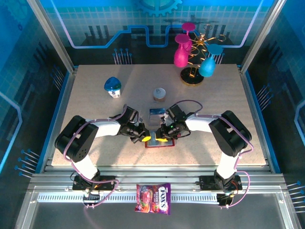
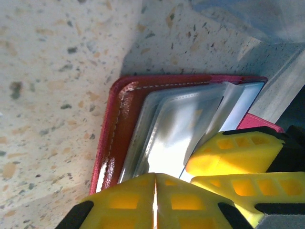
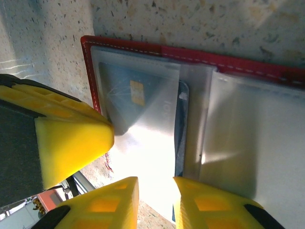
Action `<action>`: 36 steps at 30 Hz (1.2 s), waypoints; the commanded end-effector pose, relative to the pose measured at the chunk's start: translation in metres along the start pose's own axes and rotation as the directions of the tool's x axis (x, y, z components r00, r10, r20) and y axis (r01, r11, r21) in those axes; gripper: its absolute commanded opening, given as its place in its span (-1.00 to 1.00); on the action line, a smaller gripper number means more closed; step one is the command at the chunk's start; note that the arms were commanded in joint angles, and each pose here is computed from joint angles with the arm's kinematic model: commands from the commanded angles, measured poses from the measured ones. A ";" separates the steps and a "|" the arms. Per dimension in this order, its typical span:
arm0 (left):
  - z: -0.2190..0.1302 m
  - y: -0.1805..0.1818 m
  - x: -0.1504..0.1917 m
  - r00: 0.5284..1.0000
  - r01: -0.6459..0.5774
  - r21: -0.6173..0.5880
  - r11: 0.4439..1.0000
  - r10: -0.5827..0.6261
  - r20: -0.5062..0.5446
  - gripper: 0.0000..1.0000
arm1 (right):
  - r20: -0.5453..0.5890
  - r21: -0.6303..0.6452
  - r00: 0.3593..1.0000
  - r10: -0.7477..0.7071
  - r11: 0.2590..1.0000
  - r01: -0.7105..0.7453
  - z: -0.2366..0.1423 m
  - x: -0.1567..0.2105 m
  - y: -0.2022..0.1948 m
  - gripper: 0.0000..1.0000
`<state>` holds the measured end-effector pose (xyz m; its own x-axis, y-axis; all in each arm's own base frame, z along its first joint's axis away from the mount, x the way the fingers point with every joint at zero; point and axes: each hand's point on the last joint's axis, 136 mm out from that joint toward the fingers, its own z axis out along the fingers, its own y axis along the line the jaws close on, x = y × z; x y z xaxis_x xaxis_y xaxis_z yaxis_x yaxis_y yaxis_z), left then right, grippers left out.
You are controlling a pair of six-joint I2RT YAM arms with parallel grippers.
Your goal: Take the credit cards out of the card holder
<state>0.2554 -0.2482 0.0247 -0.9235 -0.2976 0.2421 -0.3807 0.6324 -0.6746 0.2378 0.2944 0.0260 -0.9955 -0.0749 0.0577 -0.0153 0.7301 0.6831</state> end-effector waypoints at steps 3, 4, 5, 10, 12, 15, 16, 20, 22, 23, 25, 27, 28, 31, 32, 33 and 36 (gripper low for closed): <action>-0.007 0.002 0.002 1.000 0.004 -0.028 1.000 -0.004 -0.005 -0.72 | -0.016 0.061 1.000 0.004 0.998 -0.004 -0.001 0.008 -0.007 -0.45; -0.007 0.002 0.002 1.000 0.003 -0.028 1.000 -0.003 -0.005 -0.69 | -0.016 0.063 1.000 0.005 0.998 -0.004 -0.002 0.008 -0.007 -0.45; -0.008 0.002 0.002 1.000 0.003 -0.029 1.000 -0.003 -0.003 -0.67 | -0.015 0.066 1.000 0.005 0.998 -0.004 -0.001 0.008 -0.008 -0.45; -0.009 0.005 0.002 1.000 -0.001 -0.045 0.999 0.001 0.003 -0.60 | -0.017 0.072 1.000 0.008 0.997 -0.007 -0.002 0.009 -0.009 -0.45; -0.009 0.009 0.002 1.000 -0.001 -0.058 0.998 0.001 0.004 -0.56 | -0.015 0.072 1.000 0.008 0.997 -0.007 -0.002 0.009 -0.009 -0.44; -0.008 0.013 0.002 1.000 0.002 -0.072 0.997 -0.002 0.003 -0.47 | -0.016 0.074 1.000 0.007 0.997 -0.006 -0.003 0.009 -0.009 -0.44; -0.008 0.015 0.002 1.000 0.001 -0.076 0.997 -0.001 0.003 -0.44 | -0.017 0.075 1.000 0.008 0.997 -0.007 -0.003 0.010 -0.009 -0.44; -0.006 0.021 0.000 1.000 0.011 -0.090 0.996 -0.011 0.002 -0.36 | -0.015 0.076 1.000 0.007 0.997 -0.006 -0.003 0.010 -0.009 -0.44; -0.005 0.023 0.000 1.000 0.014 -0.093 0.996 -0.014 0.000 -0.32 | -0.013 0.077 1.000 0.008 0.997 -0.007 -0.004 0.010 -0.009 -0.44; -0.005 0.024 -0.001 1.000 0.015 -0.095 0.995 -0.015 0.000 -0.31 | -0.014 0.079 1.000 0.009 0.997 -0.008 -0.004 0.010 -0.010 -0.44; -0.006 0.026 -0.001 1.000 0.015 -0.098 0.995 -0.015 0.000 -0.28 | -0.012 0.082 1.000 0.006 0.997 -0.005 -0.005 0.010 -0.009 -0.44; -0.007 0.028 -0.002 1.000 0.018 -0.103 0.995 -0.018 0.000 -0.28 | -0.012 0.088 1.000 0.006 0.996 -0.005 -0.006 0.011 -0.010 -0.44; -0.007 0.029 -0.003 1.000 0.019 -0.103 0.994 -0.019 0.002 -0.28 | -0.011 0.091 1.000 0.006 0.996 -0.004 -0.006 0.011 -0.010 -0.44; -0.008 0.030 -0.004 1.000 0.024 -0.102 0.994 -0.024 0.002 -0.28 | -0.009 0.095 1.000 0.004 0.995 -0.003 -0.007 0.011 -0.011 -0.44; -0.007 0.031 -0.004 1.000 0.025 -0.104 0.994 -0.025 0.001 -0.27 | -0.007 0.098 1.000 0.003 0.995 -0.002 -0.008 0.011 -0.011 -0.44; -0.007 0.030 -0.004 1.000 0.025 -0.102 0.994 -0.025 0.001 -0.27 | -0.004 0.101 1.000 0.002 0.995 -0.001 -0.009 0.011 -0.011 -0.44; -0.006 0.031 -0.004 1.000 0.026 -0.103 0.994 -0.026 -0.001 -0.27 | 0.000 0.102 1.000 -0.003 0.995 0.003 -0.011 0.010 -0.010 -0.44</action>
<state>0.2551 -0.2353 0.0236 -0.9292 -0.2905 0.2283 -0.3674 0.6612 -0.6541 0.2347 0.2832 0.0239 -0.9961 -0.0637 0.0609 -0.0106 0.7729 0.6344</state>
